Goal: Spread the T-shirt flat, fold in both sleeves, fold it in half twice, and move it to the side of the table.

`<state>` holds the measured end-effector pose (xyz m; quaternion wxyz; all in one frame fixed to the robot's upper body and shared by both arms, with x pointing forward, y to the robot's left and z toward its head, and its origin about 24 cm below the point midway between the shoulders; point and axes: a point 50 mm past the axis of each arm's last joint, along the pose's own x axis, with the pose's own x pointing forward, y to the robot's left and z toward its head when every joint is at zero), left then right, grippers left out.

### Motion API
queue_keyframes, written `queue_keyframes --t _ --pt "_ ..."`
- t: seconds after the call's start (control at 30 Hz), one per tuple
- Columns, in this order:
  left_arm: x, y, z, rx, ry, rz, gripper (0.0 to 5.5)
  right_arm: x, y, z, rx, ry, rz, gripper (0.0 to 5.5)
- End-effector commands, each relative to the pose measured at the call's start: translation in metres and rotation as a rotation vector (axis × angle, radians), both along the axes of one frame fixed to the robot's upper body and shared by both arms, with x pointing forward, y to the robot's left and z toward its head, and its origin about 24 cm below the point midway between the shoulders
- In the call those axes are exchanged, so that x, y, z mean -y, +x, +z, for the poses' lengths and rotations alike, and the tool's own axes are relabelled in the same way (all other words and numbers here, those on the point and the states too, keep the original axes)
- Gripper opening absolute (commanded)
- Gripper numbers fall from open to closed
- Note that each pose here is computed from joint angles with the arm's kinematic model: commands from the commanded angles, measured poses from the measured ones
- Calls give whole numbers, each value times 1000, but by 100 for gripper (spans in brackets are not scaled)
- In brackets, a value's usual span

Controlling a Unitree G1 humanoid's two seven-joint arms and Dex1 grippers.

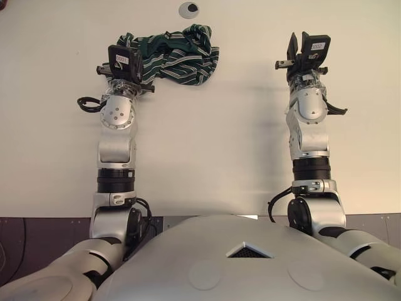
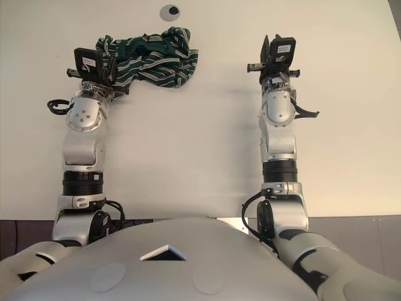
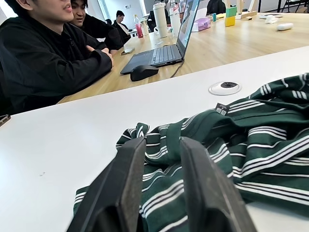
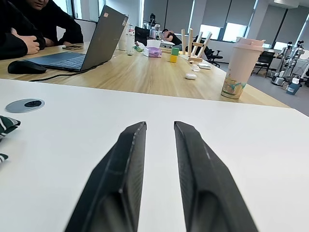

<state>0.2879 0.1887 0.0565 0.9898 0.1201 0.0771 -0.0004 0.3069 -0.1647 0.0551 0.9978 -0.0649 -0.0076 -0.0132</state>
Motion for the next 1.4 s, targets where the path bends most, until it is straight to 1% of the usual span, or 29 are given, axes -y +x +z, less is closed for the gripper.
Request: queue_keyframes --t 0.03,0.43,0.67,0.77,0.9,1.0,1.07,1.17,1.27,1.4 --pt "-5 3 1 4 5 11 123 -2 2 3 7 0 2 104" --pt "-3 1 5 65 -62 25 123 -2 4 4 6 -10 19 104" --pt "0 1 6 69 -90 14 123 -3 4 4 6 -13 25 104" --pt "-5 4 1 21 -86 13 123 -3 5 4 6 -13 25 104" --pt "-19 20 -9 -67 1 13 123 -4 6 5 8 -12 26 104" --pt "-30 34 -23 -185 80 4 123 -5 7 6 12 -12 31 104" --pt "-33 38 -34 -269 89 -13 123 -5 8 6 14 -13 32 104" --pt "-22 32 -51 -380 70 -118 123 -3 8 7 17 -14 28 104" --pt "-7 17 -66 -472 46 -249 123 -2 9 8 20 -16 27 104" --pt "22 -16 -77 -534 57 -537 123 -1 13 14 38 -20 42 104"
